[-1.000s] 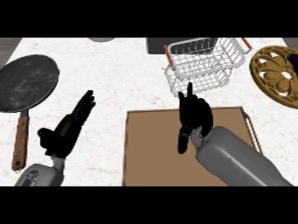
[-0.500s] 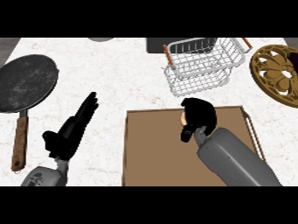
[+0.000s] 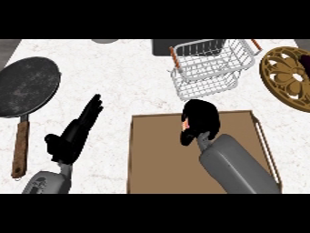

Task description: Pick the cupcake from the tray and place it in the tiered basket

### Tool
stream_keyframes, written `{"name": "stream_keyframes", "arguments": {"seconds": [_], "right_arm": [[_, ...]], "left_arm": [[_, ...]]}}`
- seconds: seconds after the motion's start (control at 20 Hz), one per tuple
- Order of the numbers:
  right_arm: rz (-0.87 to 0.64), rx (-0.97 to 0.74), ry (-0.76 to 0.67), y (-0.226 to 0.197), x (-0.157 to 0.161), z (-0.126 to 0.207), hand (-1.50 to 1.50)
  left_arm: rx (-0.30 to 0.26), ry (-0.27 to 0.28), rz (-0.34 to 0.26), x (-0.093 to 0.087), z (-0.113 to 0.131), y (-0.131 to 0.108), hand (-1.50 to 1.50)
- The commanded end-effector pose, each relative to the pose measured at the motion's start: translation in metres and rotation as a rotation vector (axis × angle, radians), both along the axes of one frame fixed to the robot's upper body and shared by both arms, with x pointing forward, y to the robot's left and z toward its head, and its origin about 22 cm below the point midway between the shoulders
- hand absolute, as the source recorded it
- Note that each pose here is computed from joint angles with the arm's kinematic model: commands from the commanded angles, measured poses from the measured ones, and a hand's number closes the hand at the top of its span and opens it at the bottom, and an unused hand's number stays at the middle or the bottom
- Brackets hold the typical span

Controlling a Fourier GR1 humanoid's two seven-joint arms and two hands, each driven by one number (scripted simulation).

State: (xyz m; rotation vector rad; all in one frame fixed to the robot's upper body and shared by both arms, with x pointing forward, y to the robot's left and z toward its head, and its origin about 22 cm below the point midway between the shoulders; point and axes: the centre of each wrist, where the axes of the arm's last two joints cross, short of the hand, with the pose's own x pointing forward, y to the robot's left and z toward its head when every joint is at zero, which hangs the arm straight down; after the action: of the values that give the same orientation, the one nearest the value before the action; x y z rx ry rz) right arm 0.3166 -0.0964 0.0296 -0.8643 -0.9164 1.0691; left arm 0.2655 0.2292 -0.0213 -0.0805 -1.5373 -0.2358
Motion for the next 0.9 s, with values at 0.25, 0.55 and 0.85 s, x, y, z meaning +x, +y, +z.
{"name": "stream_keyframes", "arguments": {"seconds": [0.25,0.55,0.85], "right_arm": [[0.178,-0.098,-0.058,-0.202,0.032,0.040,1.50],[0.238,-0.065,-0.203,-0.323,0.021,0.079,1.50],[0.293,0.422,-0.416,-0.362,0.030,0.119,1.50]], "left_arm": [[0.008,-0.018,0.032,0.004,0.004,0.011,0.00],[-0.014,-0.020,0.001,0.009,0.006,-0.005,0.00],[-0.001,-0.017,0.010,0.010,0.002,0.003,0.00]]}}
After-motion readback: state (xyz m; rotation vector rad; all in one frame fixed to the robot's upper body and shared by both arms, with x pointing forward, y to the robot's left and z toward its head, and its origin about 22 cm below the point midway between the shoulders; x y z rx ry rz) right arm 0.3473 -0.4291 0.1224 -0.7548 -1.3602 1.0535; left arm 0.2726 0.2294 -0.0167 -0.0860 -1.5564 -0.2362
